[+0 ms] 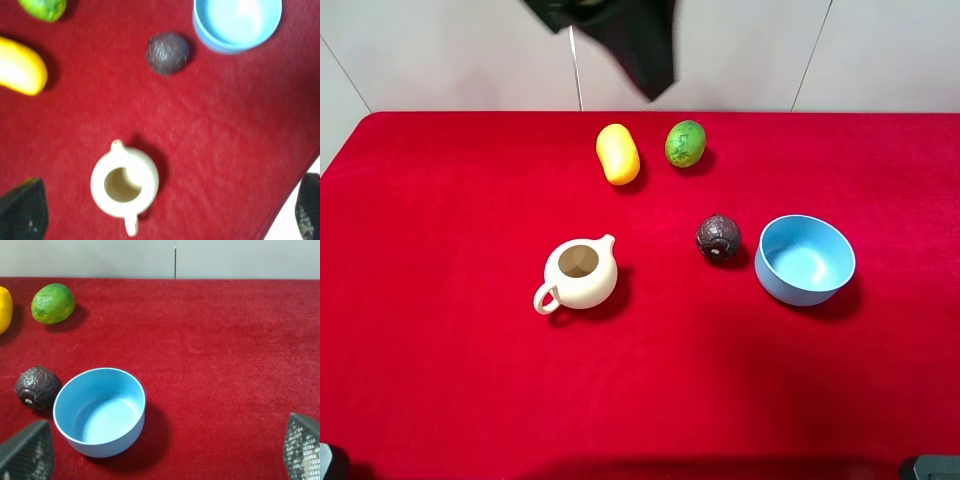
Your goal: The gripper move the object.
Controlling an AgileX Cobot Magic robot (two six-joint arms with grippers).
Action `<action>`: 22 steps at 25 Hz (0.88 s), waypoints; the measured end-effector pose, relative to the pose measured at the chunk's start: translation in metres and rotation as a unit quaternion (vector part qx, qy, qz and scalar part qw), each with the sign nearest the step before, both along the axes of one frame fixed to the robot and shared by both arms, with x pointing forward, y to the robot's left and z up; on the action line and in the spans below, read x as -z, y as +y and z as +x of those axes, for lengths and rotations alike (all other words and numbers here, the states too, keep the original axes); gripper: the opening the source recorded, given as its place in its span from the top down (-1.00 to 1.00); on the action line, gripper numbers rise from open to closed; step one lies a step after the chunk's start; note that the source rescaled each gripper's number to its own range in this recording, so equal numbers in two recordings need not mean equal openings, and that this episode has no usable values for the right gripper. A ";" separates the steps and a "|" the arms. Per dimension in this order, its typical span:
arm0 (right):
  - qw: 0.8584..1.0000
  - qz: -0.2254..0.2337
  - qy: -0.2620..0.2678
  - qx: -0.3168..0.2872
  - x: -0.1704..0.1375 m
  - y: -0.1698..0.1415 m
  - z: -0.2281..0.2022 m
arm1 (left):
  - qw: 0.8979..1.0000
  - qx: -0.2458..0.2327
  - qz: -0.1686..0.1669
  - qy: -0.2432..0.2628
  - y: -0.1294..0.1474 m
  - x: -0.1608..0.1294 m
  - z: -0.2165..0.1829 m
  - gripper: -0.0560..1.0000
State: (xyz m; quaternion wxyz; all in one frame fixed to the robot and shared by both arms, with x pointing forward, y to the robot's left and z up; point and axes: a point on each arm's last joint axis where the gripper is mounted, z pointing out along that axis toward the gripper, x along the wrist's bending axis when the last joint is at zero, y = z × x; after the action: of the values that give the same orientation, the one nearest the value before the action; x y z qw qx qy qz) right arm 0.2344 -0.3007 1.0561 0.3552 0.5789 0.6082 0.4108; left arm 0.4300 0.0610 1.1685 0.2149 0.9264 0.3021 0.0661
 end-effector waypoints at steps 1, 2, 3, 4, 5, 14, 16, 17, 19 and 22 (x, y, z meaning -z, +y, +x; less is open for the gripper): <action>1.000 0.000 0.000 0.000 0.000 0.000 0.000 | 1.000 0.000 0.001 -0.004 0.008 -0.002 -0.005 -1.00; 1.000 0.000 0.000 0.000 0.000 0.000 0.000 | 1.000 0.000 0.001 -0.008 0.015 -0.003 -0.011 -1.00; 1.000 0.000 0.000 0.000 0.000 0.000 0.000 | 1.000 -0.001 0.000 -0.012 0.021 -0.005 -0.015 -1.00; 1.000 0.000 0.000 0.000 0.000 0.000 0.000 | 1.000 -0.001 -0.002 -0.015 0.028 -0.007 -0.020 -1.00; 1.000 0.000 0.000 0.000 0.000 0.000 0.000 | 1.000 -0.001 -0.004 -0.017 0.034 -0.008 -0.025 -1.00; 1.000 0.000 0.001 0.000 0.000 0.000 0.000 | 1.000 -0.002 -0.010 -0.027 0.080 -0.005 -0.061 -1.00; 1.000 0.000 0.001 0.000 0.000 0.000 0.000 | 1.000 -0.002 -0.011 -0.028 0.089 -0.002 -0.068 -1.00; 1.000 0.000 0.001 0.000 0.000 0.000 0.000 | 0.999 -0.003 -0.010 -0.031 0.093 -0.001 -0.071 -1.00; 1.000 0.000 0.001 0.000 0.000 0.000 0.000 | 0.999 -0.004 -0.012 -0.035 0.103 0.002 -0.078 -1.00; 1.000 0.000 0.001 0.000 0.000 0.000 0.000 | 0.999 -0.006 -0.013 -0.044 0.117 0.005 -0.088 -1.00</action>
State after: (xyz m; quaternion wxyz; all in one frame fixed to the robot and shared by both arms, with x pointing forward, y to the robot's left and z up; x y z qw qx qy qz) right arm 0.2344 -0.3007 1.0560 0.3549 0.5791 0.6084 0.4105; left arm 0.3417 0.1780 1.1631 0.2394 0.9180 0.2985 0.1040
